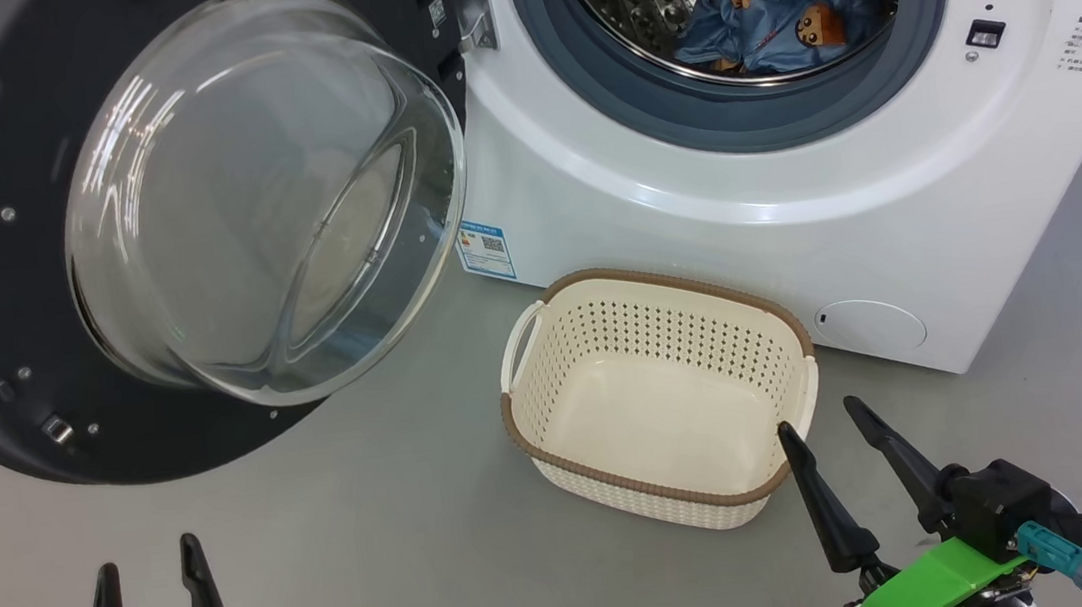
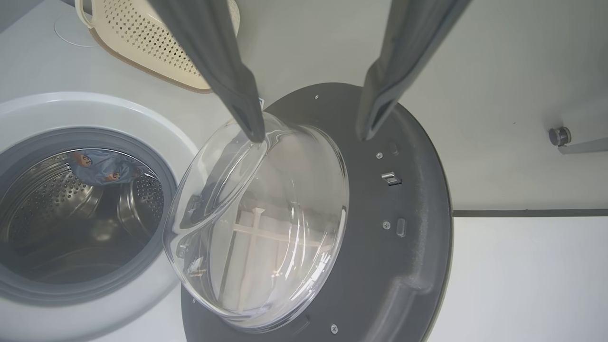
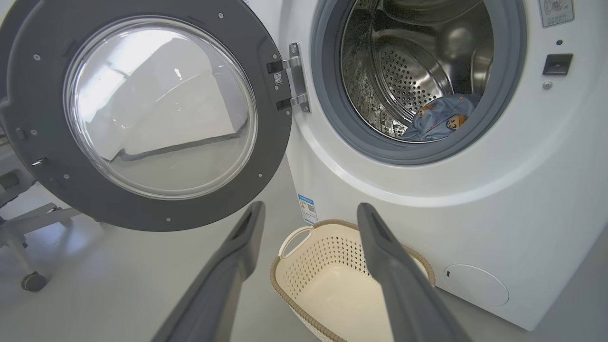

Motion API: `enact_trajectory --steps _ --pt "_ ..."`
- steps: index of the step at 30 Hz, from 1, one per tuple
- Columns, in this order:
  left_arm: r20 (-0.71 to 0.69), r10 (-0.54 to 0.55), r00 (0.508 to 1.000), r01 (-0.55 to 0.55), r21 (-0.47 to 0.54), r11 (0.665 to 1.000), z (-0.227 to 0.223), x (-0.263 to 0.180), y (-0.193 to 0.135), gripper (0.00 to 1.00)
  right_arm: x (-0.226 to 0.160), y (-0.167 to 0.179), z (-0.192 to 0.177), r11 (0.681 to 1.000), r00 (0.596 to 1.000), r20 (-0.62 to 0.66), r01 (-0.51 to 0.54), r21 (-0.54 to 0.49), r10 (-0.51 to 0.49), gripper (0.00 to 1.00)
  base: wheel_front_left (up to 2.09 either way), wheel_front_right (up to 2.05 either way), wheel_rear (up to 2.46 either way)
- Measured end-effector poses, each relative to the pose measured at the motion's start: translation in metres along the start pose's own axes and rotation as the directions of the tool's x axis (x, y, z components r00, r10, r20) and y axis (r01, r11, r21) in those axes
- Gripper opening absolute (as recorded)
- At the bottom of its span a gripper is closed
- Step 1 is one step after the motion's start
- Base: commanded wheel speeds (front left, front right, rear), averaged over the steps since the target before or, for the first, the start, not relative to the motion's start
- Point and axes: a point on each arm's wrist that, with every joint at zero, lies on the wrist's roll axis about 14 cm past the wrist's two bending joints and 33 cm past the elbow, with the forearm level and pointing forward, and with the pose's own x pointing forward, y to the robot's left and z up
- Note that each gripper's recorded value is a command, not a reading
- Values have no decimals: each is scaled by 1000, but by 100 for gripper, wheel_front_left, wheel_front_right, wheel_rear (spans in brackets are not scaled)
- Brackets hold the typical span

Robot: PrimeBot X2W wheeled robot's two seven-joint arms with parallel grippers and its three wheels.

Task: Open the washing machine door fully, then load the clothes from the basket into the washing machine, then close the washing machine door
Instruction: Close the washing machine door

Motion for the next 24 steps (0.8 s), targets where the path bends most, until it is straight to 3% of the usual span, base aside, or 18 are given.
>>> enact_trajectory --steps 15,17,18,19,24 --pt "6 8 1000 -8 0 1000 2 1 1 100 4 -2 4 1000 1000 11 -4 -11 4 100 0 0 0" --pt "8 6 1000 -6 -2 1000 2 0 0 56 4 -2 5 1000 1000 13 -2 -12 2 100 0 0 0" --pt "8 5 1000 -5 -3 1000 2 0 0 42 4 -2 6 1000 1000 14 -1 -13 2 100 0 0 0" --pt "8 2 1000 -2 -4 1000 2 0 0 0 4 -2 6 1000 1000 15 -1 -14 1 100 0 0 0" --pt "0 -10 1000 10 -10 1000 -1 0 -2 0 3 -3 8 1000 1000 19 2 -17 -2 100 0 0 0"
